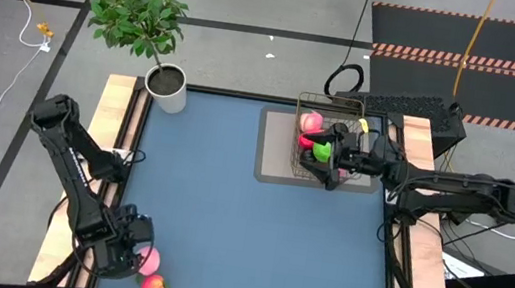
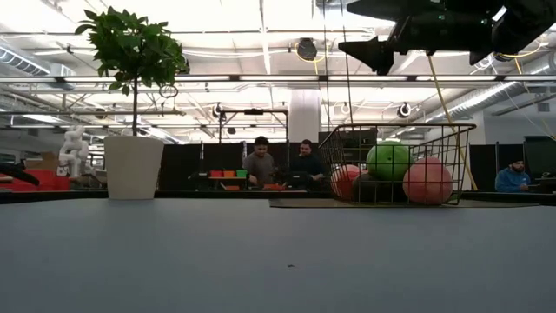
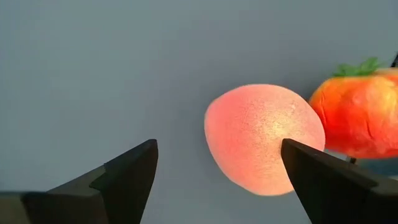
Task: Build produce basket
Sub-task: Put the pink peach into the gold wire basket
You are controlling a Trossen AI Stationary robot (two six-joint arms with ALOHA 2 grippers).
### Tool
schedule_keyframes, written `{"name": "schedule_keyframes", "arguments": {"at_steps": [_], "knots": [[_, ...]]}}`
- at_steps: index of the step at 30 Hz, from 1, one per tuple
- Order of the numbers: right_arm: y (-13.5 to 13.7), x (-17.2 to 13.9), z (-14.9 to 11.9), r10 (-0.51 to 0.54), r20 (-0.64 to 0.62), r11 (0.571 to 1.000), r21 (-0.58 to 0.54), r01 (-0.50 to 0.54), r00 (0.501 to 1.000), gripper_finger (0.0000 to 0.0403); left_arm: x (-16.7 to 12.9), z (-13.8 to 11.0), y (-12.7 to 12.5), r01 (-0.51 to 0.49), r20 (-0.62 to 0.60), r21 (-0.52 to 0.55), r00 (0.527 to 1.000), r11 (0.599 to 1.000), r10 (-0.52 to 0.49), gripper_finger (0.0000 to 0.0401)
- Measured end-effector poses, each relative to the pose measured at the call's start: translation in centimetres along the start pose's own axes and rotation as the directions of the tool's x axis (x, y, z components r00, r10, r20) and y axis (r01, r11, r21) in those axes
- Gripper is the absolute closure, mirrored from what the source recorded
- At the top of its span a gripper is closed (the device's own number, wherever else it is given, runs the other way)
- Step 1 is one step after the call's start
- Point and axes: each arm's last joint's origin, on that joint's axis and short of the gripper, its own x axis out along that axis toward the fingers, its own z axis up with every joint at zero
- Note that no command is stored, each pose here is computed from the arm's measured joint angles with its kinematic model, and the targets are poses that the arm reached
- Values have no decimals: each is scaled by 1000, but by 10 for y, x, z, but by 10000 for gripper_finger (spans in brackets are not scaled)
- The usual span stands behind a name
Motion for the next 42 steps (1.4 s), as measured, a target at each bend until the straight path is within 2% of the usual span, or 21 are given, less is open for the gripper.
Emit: {"name": "schedule_keyframes", "arguments": {"at_steps": [11,17,20,32,42], "knots": [[0,0,0,1,1,1000,-1,-1,1000,3,3,19,4,-24,68,-45,997,999,27,21],[0,0,1,3,11,1000,3,-4,1000,3,7,25,6,-65,126,31,990,997,60,9],[0,0,1,4,10,1000,20,-5,1000,3,11,27,6,-88,123,85,989,993,77,9],[5,1,1,25,14,999,22,-26,1000,3,28,27,1,-124,82,170,990,978,112,9],[5,1,1,25,14,999,24,-25,1000,3,40,48,1,-108,99,84,990,991,100,9]]}}
